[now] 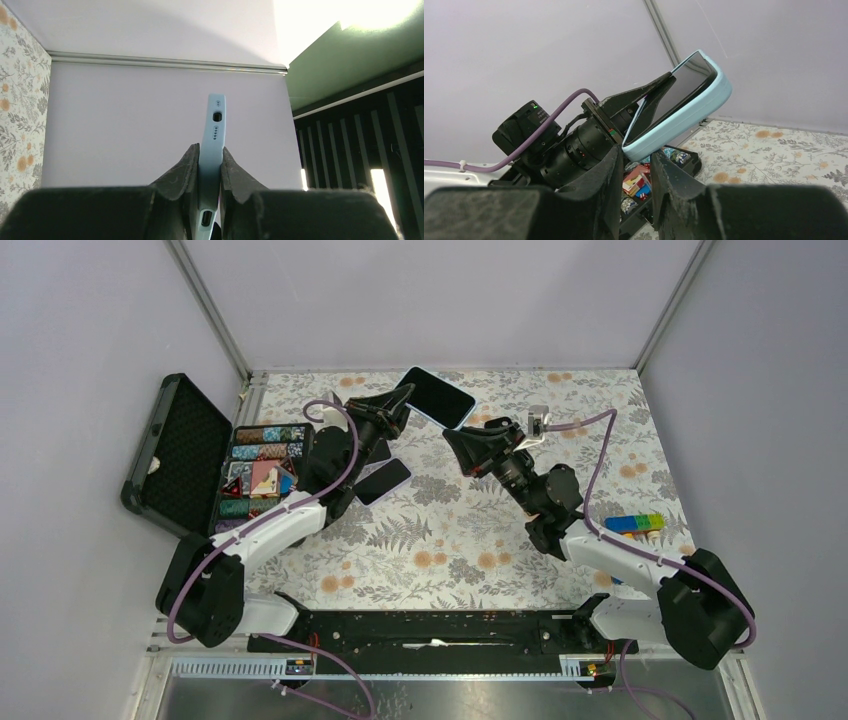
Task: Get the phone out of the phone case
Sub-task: Remove the phone case from the phone.
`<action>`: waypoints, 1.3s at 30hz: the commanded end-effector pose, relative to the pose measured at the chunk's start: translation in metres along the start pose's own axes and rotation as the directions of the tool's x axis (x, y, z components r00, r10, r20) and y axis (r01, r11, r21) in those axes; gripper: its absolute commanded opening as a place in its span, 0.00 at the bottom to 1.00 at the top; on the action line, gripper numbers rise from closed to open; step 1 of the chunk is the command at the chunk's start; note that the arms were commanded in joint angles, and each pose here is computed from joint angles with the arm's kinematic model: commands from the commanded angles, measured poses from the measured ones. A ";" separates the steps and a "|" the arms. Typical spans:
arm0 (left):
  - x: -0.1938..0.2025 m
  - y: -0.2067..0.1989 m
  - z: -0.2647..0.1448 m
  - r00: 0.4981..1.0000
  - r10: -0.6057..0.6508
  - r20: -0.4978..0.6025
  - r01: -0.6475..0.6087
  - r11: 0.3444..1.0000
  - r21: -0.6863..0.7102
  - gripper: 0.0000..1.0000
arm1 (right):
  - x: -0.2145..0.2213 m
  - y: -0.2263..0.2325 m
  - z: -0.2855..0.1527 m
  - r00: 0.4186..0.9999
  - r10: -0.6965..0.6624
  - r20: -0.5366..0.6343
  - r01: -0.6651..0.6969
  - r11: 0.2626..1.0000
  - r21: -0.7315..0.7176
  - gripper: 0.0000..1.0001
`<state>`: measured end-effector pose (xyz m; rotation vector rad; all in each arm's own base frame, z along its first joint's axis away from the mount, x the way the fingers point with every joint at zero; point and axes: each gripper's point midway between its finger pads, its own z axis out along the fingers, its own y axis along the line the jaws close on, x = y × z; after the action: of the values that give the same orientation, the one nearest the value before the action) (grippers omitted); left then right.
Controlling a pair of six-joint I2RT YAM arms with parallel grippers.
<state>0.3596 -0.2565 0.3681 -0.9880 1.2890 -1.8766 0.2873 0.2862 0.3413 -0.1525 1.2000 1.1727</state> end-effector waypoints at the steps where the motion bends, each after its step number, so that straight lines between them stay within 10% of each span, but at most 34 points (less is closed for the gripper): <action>1: 0.049 -0.106 -0.032 0.966 -0.120 -0.228 0.182 0.944 0.277 0.00 | 0.042 -0.072 -0.023 0.986 -0.093 -0.140 0.128 0.955 0.266 0.00; 18: 0.044 -0.099 -0.028 0.965 -0.142 -0.219 0.201 0.939 0.278 0.00 | 0.028 -0.032 -0.014 0.996 -0.005 -0.088 0.014 0.994 0.108 0.02; 22: 0.042 -0.095 -0.025 0.970 -0.131 -0.206 0.188 0.940 0.285 0.00 | 0.009 -0.007 -0.018 0.999 0.012 -0.041 -0.011 1.000 0.019 0.58; 25: 0.038 -0.091 -0.020 0.972 -0.142 -0.189 0.194 0.936 0.294 0.00 | -0.010 0.015 -0.020 0.999 0.030 0.012 -0.029 0.997 -0.067 0.80; 39: 0.035 -0.081 -0.014 0.972 -0.147 -0.183 0.197 0.937 0.289 0.00 | -0.064 0.060 -0.014 0.987 0.133 0.094 -0.115 0.977 -0.180 0.87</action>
<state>0.3367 -0.2737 0.4002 -0.9151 1.1920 -2.1423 0.2487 0.2706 0.3716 -0.1661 1.1263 1.3161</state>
